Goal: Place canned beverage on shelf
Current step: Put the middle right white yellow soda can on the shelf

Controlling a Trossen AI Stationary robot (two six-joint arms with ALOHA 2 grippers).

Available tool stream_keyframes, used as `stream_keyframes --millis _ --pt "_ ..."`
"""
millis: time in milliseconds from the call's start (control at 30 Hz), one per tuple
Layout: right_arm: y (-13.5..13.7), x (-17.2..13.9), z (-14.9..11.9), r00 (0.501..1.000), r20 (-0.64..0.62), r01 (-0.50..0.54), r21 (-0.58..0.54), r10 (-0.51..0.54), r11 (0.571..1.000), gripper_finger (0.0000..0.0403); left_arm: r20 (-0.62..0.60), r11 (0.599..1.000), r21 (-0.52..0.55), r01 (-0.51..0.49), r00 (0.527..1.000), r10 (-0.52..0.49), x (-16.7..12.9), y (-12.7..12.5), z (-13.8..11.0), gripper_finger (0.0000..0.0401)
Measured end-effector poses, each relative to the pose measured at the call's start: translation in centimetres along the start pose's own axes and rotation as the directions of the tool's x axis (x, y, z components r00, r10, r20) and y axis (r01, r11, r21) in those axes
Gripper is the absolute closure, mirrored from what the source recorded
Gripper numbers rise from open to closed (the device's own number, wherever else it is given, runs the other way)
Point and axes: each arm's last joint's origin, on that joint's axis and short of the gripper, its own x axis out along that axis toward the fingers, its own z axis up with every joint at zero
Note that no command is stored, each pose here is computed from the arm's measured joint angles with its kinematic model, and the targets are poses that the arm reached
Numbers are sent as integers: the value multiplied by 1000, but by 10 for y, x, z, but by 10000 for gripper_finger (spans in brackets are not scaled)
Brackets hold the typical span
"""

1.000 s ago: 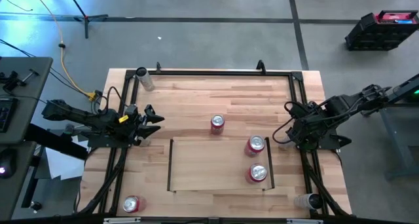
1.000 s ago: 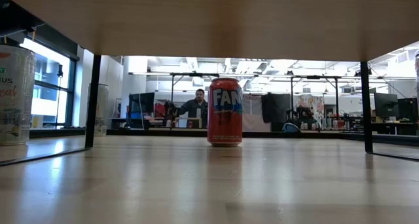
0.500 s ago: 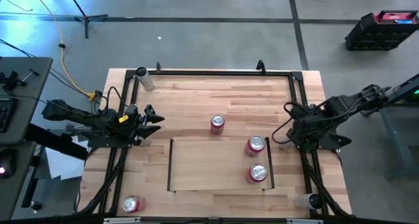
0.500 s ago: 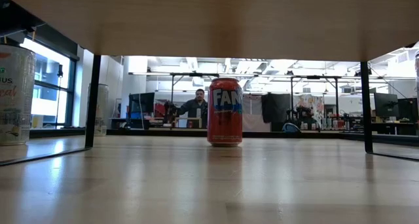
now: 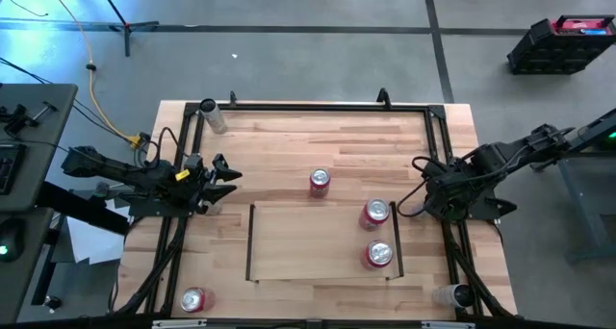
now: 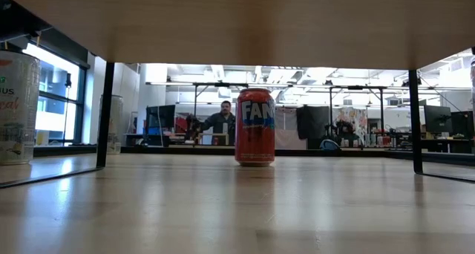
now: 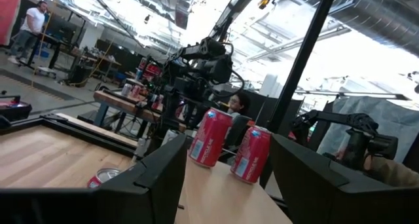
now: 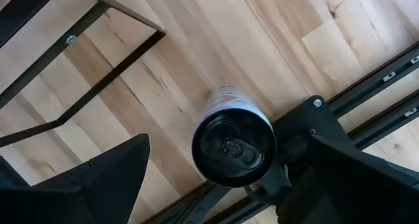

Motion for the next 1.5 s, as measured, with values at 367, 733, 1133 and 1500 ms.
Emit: stream_keyframes --millis 367,733,1133,1500 --pt "0 0 1 1000 24 19 -53 -18 998 4 -5 1000 1 -2 1000 2 0 0 0 192" --pt "-1 22 -3 996 -46 72 -10 -72 997 4 -7 1000 2 -3 1000 3 0 0 -1 192" --pt "0 40 -4 996 -40 80 -21 -81 997 5 -10 1000 2 -3 1000 3 0 0 -1 192" --pt "1 60 -8 992 -113 52 -54 -58 997 50 -10 1000 2 -4 1000 4 0 0 -1 192"
